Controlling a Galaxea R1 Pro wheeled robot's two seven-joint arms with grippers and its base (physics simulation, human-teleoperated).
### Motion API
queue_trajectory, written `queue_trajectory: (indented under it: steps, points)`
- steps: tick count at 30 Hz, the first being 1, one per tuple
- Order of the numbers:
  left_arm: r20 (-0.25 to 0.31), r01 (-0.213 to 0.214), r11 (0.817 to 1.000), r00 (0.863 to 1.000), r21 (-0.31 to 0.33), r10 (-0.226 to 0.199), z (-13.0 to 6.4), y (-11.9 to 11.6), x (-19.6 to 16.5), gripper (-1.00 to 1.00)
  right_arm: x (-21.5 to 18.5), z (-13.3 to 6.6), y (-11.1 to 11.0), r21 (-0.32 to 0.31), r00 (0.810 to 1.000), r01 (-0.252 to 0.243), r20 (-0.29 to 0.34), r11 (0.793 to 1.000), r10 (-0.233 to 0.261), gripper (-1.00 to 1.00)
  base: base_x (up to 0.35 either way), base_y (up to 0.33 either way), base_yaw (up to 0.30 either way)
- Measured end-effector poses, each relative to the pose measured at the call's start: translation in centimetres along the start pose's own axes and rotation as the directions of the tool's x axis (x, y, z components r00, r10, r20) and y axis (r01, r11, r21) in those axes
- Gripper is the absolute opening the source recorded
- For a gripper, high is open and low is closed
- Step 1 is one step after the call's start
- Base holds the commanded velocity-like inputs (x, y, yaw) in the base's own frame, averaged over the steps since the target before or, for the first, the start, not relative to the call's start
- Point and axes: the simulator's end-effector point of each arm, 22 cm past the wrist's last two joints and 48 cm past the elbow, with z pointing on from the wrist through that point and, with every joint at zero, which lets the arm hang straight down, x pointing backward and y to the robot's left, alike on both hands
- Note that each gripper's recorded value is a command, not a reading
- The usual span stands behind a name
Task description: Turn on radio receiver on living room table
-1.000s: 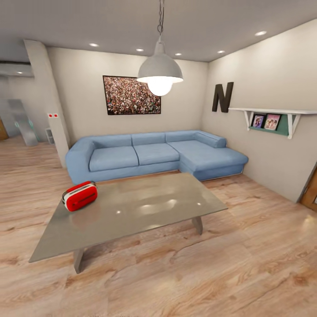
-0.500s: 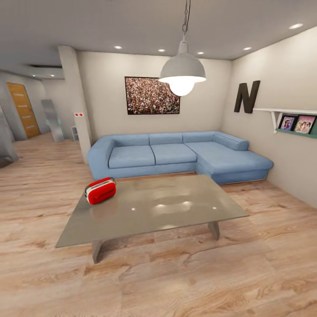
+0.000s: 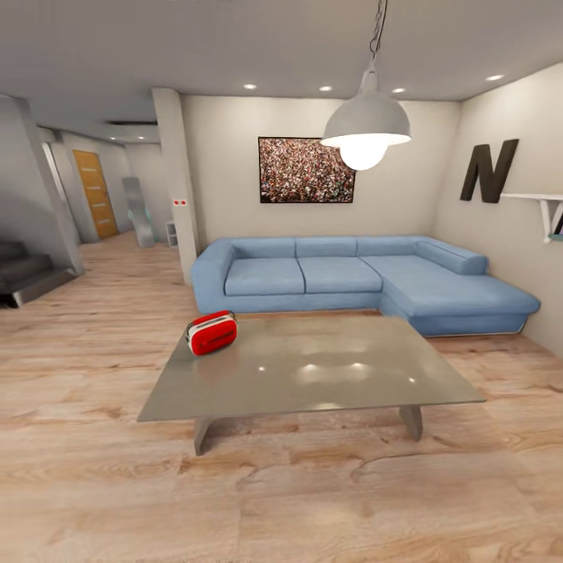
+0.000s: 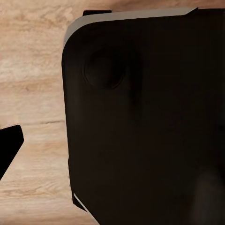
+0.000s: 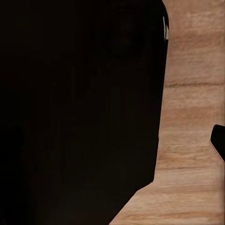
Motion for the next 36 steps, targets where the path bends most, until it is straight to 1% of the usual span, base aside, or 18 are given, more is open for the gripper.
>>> queue_trajectory:
  steps: [36]
  points:
    - [0.002,0.001,1.0,1.0,0.001,-0.001,0.0,-0.07,-0.07,1.0,0.0,0.0,0.05,-0.001,1.0,0.005,0.0,1.0,-0.005,1.0,0.0,0.0,0.271]
